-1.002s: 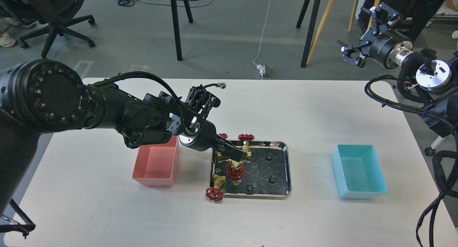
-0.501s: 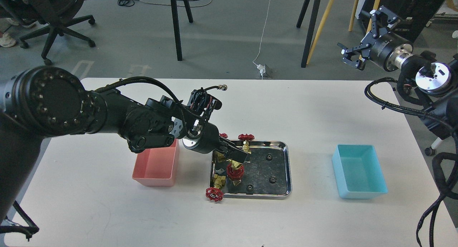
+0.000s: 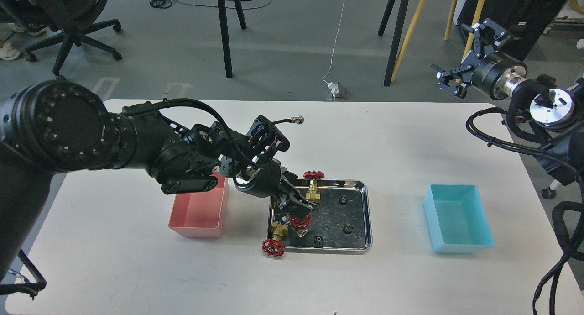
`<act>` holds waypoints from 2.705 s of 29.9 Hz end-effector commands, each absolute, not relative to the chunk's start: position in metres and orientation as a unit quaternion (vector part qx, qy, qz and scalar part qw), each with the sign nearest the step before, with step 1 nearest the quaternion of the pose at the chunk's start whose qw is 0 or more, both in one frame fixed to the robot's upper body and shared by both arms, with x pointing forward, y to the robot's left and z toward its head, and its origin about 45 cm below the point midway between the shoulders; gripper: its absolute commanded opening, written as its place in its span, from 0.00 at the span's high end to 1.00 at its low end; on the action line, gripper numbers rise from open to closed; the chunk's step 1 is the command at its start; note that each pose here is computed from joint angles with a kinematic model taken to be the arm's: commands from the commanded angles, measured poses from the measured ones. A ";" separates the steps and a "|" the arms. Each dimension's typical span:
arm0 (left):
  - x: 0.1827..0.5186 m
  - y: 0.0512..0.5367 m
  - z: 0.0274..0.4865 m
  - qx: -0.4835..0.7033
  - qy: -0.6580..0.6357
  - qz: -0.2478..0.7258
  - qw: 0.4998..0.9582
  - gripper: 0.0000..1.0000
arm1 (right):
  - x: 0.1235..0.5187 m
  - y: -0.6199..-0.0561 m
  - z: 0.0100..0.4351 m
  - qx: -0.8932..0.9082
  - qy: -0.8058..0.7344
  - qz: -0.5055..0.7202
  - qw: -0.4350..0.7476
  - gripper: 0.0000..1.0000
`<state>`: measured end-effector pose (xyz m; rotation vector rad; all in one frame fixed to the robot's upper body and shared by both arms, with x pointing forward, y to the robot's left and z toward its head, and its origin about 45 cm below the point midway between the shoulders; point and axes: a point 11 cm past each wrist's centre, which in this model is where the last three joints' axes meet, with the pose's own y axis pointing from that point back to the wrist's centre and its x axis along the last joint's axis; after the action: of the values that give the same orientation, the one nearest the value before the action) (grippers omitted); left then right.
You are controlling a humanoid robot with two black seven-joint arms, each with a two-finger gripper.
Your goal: Place valve in pink box and gear in blue box
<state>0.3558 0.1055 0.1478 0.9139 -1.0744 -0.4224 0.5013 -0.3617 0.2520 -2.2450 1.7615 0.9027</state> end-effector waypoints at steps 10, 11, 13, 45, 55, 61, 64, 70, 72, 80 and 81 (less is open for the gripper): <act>0.355 0.124 0.139 0.388 -0.581 -0.253 0.669 0.00 | 0.491 -0.380 0.240 -0.737 0.600 0.305 0.066 0.01; 0.356 0.124 0.140 0.386 -0.587 -0.256 0.664 0.00 | 0.491 -0.380 0.240 -0.737 0.600 0.305 0.066 0.01; 0.356 0.123 0.141 0.377 -0.599 -0.261 0.656 0.00 | 0.490 -0.381 0.238 -0.736 0.600 0.306 0.065 0.01; 0.353 0.136 0.106 0.352 -0.633 -0.257 0.639 0.00 | 0.486 -0.379 0.226 -0.733 0.601 0.314 0.063 0.01; 0.360 0.136 0.110 0.349 -0.651 -0.258 0.623 0.01 | 0.484 -0.380 0.223 -0.731 0.602 0.316 0.062 0.01; 0.361 0.131 0.112 0.344 -0.653 -0.249 0.628 0.01 | 0.484 -0.380 0.222 -0.731 0.602 0.317 0.062 0.01; 0.360 0.127 0.112 0.341 -0.652 -0.243 0.632 0.01 | 0.484 -0.380 0.222 -0.731 0.602 0.316 0.063 0.01; 0.365 0.125 0.111 0.342 -0.655 -0.226 0.634 0.01 | 0.483 -0.381 0.221 -0.729 0.603 0.317 0.062 0.01; 0.363 0.126 0.108 0.341 -0.654 -0.228 0.635 0.01 | 0.482 -0.380 0.220 -0.729 0.602 0.318 0.061 0.01; 0.355 0.124 0.104 0.322 -0.663 -0.229 0.636 0.05 | 0.481 -0.382 0.218 -0.728 0.604 0.319 0.060 0.01; 0.355 0.122 0.104 0.319 -0.664 -0.226 0.637 0.08 | 0.480 -0.381 0.215 -0.727 0.604 0.321 0.059 0.01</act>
<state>0.3557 0.1253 0.1027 0.7480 -1.5076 -0.5317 0.4816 -0.3807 0.2183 -2.2048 1.8243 0.9654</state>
